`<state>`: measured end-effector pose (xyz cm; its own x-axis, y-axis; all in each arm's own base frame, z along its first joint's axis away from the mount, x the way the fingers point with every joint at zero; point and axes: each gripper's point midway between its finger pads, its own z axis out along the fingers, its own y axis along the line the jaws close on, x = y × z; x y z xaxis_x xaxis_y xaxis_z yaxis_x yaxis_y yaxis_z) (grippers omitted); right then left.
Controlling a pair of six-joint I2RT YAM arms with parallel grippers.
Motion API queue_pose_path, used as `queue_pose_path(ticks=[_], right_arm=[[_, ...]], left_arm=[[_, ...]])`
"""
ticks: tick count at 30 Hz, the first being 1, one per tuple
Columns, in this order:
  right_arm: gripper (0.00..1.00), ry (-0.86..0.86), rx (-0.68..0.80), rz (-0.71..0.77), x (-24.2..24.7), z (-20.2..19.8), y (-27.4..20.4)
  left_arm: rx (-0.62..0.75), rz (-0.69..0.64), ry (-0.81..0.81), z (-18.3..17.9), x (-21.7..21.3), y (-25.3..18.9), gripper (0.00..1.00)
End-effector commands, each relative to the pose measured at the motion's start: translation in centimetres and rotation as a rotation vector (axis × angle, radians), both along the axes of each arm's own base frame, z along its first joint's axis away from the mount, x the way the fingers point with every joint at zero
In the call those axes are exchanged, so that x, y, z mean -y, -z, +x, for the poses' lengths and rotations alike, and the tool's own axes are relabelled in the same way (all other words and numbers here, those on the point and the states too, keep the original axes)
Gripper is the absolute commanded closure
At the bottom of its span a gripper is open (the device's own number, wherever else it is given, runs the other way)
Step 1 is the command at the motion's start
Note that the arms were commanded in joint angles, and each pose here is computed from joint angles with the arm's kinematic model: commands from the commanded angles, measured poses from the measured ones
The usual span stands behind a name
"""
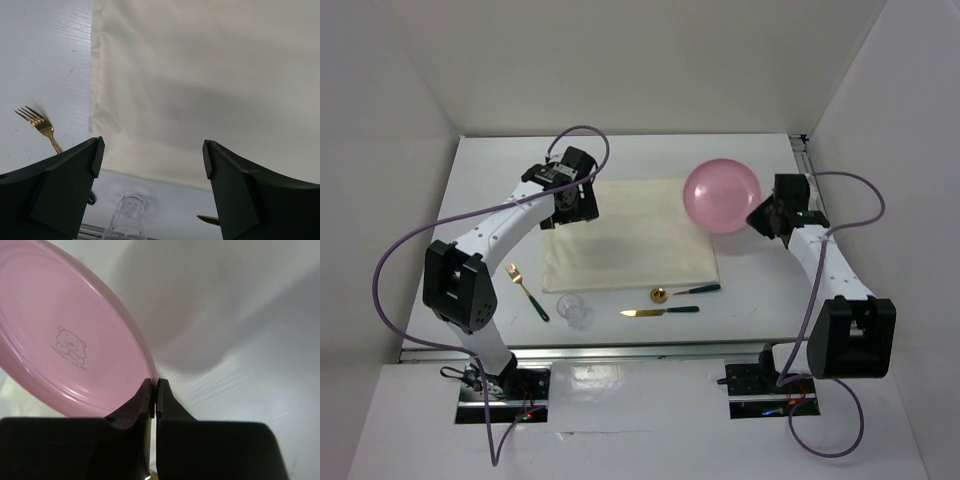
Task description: Set the dinner table for one person
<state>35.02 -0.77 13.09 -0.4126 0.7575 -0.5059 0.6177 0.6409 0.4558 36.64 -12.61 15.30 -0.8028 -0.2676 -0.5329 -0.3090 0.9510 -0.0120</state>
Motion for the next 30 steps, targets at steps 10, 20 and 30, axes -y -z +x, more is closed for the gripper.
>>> queue_pose_path(ticks=[10,20,30], right_arm=[[1.0,-0.741,-0.037,0.1,-22.4,5.1,0.8],[1.0,-0.797,-0.131,0.07,-26.6,5.5,5.1],[0.5,-0.759,-0.186,0.052,-26.2,5.8,7.2]], left_arm=[[0.006,-0.101,-0.081,-3.7,-2.4,-3.9,0.0],[-0.025,-0.17,-0.044,-9.8,-4.0,-3.8,0.03],[-0.197,-0.223,-0.001,-15.8,-2.1,1.4,0.03]])
